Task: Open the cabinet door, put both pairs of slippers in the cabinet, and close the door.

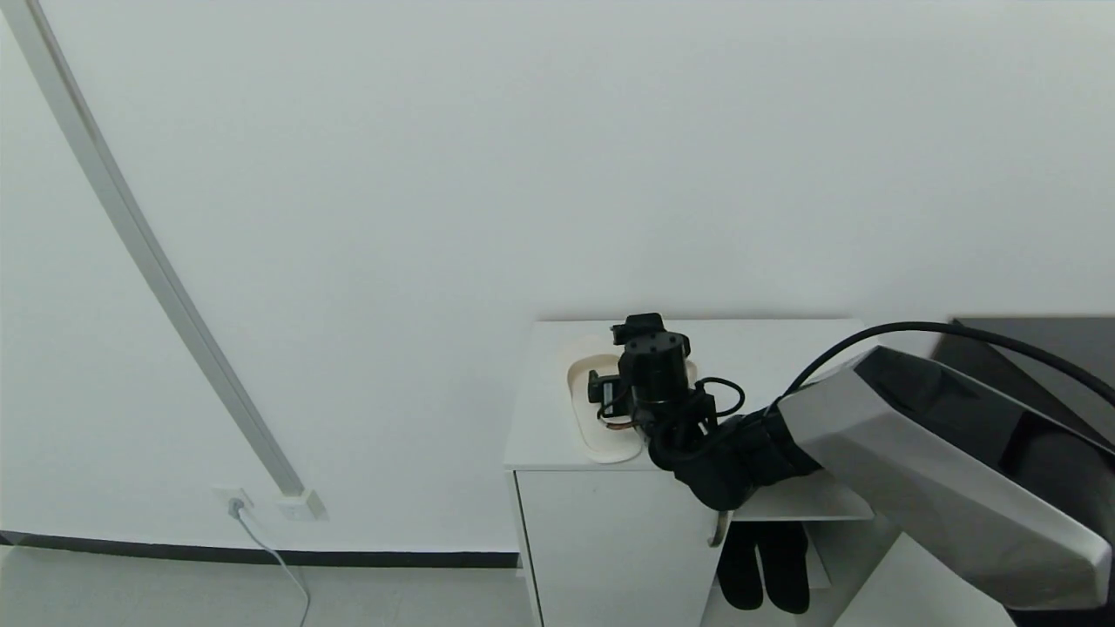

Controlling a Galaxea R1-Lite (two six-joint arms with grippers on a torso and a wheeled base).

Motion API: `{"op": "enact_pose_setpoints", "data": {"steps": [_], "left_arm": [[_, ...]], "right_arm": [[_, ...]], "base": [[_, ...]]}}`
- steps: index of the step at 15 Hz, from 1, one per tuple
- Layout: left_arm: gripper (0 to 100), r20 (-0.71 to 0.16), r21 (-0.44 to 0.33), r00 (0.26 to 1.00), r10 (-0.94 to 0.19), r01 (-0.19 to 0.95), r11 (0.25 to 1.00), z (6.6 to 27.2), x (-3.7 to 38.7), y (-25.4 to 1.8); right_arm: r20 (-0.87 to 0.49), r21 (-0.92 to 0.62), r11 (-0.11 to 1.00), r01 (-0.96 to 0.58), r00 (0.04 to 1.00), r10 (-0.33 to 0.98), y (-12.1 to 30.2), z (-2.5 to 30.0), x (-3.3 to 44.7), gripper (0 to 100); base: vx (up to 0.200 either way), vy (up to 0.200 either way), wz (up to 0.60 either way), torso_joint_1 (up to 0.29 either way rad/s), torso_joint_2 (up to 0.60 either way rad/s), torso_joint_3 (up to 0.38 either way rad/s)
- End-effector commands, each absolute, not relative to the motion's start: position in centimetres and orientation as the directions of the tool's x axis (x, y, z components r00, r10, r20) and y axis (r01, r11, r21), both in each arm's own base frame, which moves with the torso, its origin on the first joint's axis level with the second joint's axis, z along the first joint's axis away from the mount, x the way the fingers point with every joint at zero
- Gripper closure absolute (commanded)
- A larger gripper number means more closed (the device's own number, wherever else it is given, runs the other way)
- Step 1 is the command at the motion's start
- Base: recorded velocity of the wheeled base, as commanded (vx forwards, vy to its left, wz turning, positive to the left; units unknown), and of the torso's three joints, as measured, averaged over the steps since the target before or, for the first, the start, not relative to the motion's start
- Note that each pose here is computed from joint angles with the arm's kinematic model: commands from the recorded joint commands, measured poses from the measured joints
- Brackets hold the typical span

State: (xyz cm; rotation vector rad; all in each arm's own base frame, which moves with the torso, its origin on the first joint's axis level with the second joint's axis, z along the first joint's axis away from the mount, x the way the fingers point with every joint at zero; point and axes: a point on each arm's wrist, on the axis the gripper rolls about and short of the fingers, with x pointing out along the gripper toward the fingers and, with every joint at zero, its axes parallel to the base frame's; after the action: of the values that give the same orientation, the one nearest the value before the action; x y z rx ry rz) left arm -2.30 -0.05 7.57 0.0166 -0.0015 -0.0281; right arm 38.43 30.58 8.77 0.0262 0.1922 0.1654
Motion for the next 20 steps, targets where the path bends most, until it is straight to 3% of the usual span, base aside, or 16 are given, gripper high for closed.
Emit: {"op": "enact_pose_setpoints", "data": {"steps": [1,2,3,8,12,16,20], "left_arm": [[100,0.0,0.015,1.0,-0.028,0.028,1.0,7.6,-2.3,-0.1],[100,0.0,0.015,1.0,-0.028,0.028,1.0,7.6,-2.3,-0.1],[100,0.0,0.015,1.0,-0.028,0.028,1.0,7.6,-2.3,-0.1],[100,0.0,0.015,1.0,-0.028,0.028,1.0,7.6,-2.3,-0.1],[100,0.0,0.014,1.0,-0.028,0.028,1.0,7.6,-2.3,-0.1],[100,0.0,0.015,1.0,-0.028,0.028,1.0,7.6,-2.3,-0.1],[100,0.0,0.015,1.0,-0.028,0.028,1.0,7.6,-2.3,-0.1]], "right_arm": [[-0.183,0.044,0.988,-0.147,0.971,0.153,30.6,8.3,39.6,0],[-0.18,0.047,0.988,-0.145,0.972,0.152,30.5,8.4,39.7,0],[-0.183,0.045,0.989,-0.144,0.972,0.15,30.4,8.2,39.8,100],[-0.184,0.047,0.989,-0.14,0.972,0.147,30.4,8.1,39.8,100],[-0.163,0.06,0.987,-0.15,0.974,0.158,30.3,9.8,38.9,100],[-0.159,0.067,0.975,-0.21,0.963,0.218,29.6,13.7,33.8,100],[-0.196,0.056,0.963,-0.262,0.943,0.268,26.0,13.6,26.7,100]], "base": [[0.0,0.0,0.0,0.0,0.0,0.0],[0.0,0.0,0.0,0.0,0.0,0.0],[0.0,0.0,0.0,0.0,0.0,0.0],[0.0,0.0,0.0,0.0,0.0,0.0],[0.0,0.0,0.0,0.0,0.0,0.0],[0.0,0.0,0.0,0.0,0.0,0.0],[0.0,0.0,0.0,0.0,0.0,0.0]]}}
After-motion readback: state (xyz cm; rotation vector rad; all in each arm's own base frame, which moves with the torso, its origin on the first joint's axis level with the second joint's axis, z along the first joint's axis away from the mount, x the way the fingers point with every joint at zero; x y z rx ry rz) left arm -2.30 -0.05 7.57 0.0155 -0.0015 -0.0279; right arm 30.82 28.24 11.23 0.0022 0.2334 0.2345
